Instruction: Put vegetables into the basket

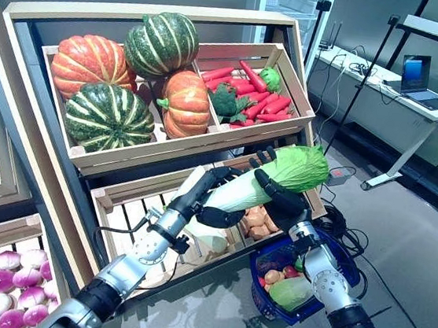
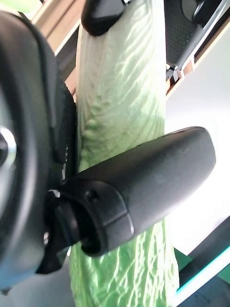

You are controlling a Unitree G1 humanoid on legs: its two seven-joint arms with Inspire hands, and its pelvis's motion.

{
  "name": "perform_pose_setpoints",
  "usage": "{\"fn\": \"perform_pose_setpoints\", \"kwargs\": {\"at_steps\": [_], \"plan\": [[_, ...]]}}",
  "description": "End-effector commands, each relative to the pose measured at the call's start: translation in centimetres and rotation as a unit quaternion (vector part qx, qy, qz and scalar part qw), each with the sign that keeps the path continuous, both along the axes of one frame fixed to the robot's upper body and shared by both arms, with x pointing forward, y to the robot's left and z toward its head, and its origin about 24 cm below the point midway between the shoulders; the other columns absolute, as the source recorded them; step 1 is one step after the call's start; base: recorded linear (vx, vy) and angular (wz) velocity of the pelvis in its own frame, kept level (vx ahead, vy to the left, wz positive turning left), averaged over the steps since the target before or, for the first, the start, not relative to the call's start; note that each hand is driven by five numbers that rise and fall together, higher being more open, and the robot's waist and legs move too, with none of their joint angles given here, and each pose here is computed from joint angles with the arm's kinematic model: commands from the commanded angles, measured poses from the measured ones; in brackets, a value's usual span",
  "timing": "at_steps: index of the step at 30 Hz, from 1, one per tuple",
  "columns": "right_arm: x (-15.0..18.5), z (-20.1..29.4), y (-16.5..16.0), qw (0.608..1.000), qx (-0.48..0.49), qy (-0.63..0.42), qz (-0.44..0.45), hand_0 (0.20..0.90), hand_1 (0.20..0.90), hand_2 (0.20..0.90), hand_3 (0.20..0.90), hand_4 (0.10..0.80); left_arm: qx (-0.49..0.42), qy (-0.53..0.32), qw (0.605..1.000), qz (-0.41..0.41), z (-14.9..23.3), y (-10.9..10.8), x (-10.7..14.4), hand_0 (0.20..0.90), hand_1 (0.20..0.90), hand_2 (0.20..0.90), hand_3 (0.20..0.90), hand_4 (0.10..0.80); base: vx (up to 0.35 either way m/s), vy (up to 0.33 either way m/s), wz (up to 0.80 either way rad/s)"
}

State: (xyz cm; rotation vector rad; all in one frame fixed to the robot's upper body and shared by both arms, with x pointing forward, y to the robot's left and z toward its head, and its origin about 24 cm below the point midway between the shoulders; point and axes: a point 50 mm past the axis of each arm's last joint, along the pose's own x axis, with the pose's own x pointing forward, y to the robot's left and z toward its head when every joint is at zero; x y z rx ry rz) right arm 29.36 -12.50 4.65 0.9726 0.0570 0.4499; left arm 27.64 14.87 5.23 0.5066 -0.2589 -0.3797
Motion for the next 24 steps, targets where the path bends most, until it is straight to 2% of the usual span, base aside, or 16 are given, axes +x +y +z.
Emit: {"fn": "perform_pose_setpoints", "kwargs": {"at_steps": [1,8,16,17,18,23,24], "plan": [[2.5,11.7,2.2,0.958,0.142,-0.248,0.018,0.3,0.3,0.3,0.3,0.4,0.0,-0.117,0.967,-0.227,4.6,-6.9,-0.6,0.3,0.3,0.3,0.3,0.4,0.0,0.0,0.0],[2.9,12.6,1.1,0.951,0.166,-0.259,-0.03,0.3,0.3,0.3,0.3,0.4,-0.023,-0.091,0.971,-0.22,4.2,-6.9,-0.4,0.3,0.3,0.3,0.3,0.4,-0.001,0.008,-0.02],[3.0,13.0,0.7,0.949,0.168,-0.265,-0.042,0.3,0.3,0.3,0.3,0.4,-0.043,-0.077,0.976,-0.198,4.0,-6.6,-0.1,0.3,0.3,0.3,0.3,0.4,0.0,0.0,0.0],[3.0,12.9,0.6,0.949,0.166,-0.264,-0.044,0.3,0.3,0.3,0.3,0.4,-0.044,-0.071,0.978,-0.193,3.8,-6.5,-0.1,0.568,0.568,0.568,0.568,0.579,0.0,0.0,0.0],[3.0,12.9,0.6,0.949,0.165,-0.263,-0.046,0.3,0.3,0.3,0.3,0.4,-0.045,-0.067,0.979,-0.189,3.7,-6.5,0.0,0.9,0.9,0.9,0.9,0.8,0.007,0.002,-0.04],[3.1,12.8,0.2,0.951,0.149,-0.263,-0.058,0.3,0.3,0.3,0.3,0.4,-0.059,-0.022,0.985,-0.158,2.3,-5.7,0.2,0.9,0.9,0.9,0.9,0.8,0.001,0.0,-0.01],[3.1,12.9,-0.2,0.952,0.137,-0.264,-0.068,0.3,0.3,0.3,0.3,0.4,-0.066,0.004,0.989,-0.132,1.5,-5.1,0.5,0.9,0.9,0.9,0.9,0.8,0.014,-0.003,-0.03]]}}
